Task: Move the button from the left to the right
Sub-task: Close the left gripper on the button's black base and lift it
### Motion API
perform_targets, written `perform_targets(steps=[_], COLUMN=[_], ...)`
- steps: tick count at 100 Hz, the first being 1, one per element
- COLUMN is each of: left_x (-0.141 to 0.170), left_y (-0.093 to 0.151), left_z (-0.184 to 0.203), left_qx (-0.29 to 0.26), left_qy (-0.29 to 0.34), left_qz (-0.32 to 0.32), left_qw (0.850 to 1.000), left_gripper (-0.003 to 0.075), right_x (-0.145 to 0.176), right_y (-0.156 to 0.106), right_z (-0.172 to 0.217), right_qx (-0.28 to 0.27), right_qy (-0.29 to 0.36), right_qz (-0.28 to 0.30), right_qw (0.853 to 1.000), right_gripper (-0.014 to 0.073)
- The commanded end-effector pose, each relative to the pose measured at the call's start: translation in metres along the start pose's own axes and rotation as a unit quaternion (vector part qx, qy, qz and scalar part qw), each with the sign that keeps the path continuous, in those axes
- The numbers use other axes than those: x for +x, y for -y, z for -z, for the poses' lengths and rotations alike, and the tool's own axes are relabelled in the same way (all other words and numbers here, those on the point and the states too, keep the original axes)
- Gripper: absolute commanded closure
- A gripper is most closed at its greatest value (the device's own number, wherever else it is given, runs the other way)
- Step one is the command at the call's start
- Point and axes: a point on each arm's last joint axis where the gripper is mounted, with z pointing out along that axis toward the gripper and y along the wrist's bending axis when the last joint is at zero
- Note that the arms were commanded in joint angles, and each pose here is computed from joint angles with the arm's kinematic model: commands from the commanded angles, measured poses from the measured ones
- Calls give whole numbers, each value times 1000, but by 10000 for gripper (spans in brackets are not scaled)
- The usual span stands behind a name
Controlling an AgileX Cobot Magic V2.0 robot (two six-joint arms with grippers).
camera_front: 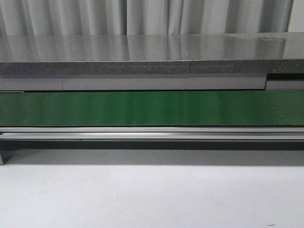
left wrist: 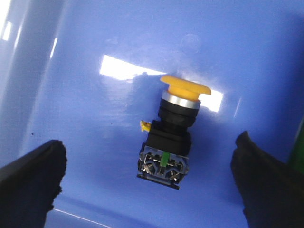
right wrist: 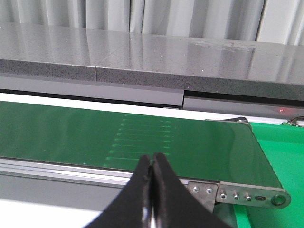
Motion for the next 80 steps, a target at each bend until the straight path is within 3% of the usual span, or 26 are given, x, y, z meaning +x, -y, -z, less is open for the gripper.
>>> perform_targets(steps=[1, 49, 59, 80], left_x=[-10, -8, -8, -7], left_y=[-3, 0, 0, 1], left_z=[12, -21, -22, -23], left_qx=[-3, 8, 9, 11], left_qy=[33, -4, -5, -8], left_qz=[4, 10, 10, 12], left_qw=[999, 1000, 1000, 1000], left_gripper=[79, 83, 127, 292], right_x=[-9, -9, -9, -9], right_y=[1, 1, 1, 1], right_z=[2, 2, 2, 2], right_qx=[3, 3, 3, 3], right_qy=[53, 53, 53, 53], right_qz=[5, 5, 5, 5], right_qw=[999, 999, 999, 999], right_gripper=[662, 662, 662, 662])
